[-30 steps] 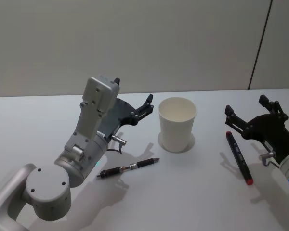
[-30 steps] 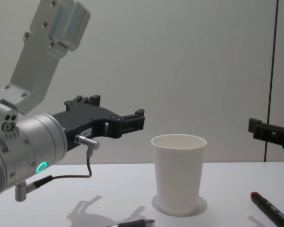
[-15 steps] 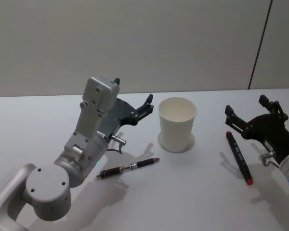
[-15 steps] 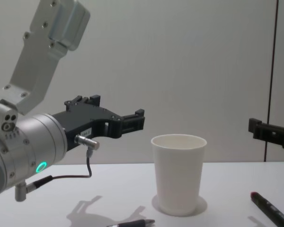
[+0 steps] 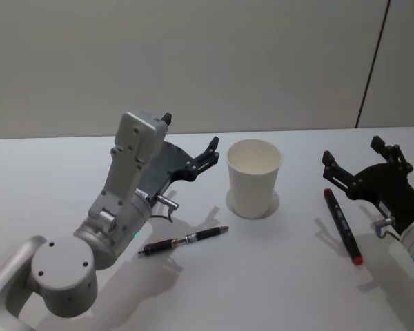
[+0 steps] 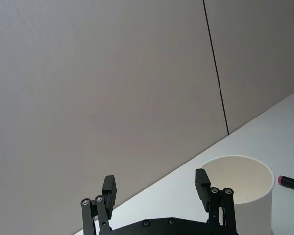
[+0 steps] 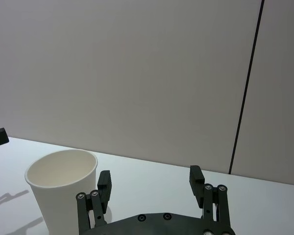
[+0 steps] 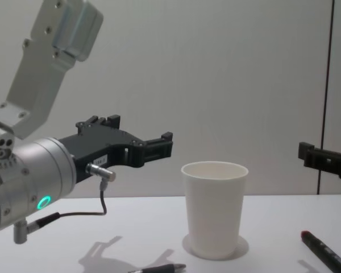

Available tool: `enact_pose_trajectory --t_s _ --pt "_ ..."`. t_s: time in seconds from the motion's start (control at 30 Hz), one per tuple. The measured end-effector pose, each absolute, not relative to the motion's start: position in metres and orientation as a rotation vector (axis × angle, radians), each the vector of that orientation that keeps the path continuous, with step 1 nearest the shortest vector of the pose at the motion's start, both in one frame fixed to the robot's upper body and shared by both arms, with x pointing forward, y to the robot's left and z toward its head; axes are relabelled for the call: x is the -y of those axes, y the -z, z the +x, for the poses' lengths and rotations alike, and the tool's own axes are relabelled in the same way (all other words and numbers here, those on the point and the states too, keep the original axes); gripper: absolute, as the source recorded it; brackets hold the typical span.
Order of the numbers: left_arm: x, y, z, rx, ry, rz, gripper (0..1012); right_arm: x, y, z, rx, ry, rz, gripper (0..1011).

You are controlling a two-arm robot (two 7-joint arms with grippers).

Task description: Place the pen into the pen holder.

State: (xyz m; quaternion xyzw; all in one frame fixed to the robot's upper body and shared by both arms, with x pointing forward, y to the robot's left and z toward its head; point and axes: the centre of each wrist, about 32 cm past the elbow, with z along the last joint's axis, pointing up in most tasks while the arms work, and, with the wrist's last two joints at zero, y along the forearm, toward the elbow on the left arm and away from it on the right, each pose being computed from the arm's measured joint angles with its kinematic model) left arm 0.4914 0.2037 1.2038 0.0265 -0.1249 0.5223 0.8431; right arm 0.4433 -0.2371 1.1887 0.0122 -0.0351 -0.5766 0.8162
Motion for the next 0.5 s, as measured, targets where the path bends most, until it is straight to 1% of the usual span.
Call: enact_pose_trajectory --t_s 0.13,0.5 --pt "-0.207 -1.204 0.491 0.262 -1.094 0.054 1001 0.237 -1.189 0.443 0.075 1.229 0.026 1001" --pt "-0.224 -1.203 0.485 0.250 -1.055 0.052 1001 0.237 -1.189 0.443 0.075 1.229 0.026 1001"
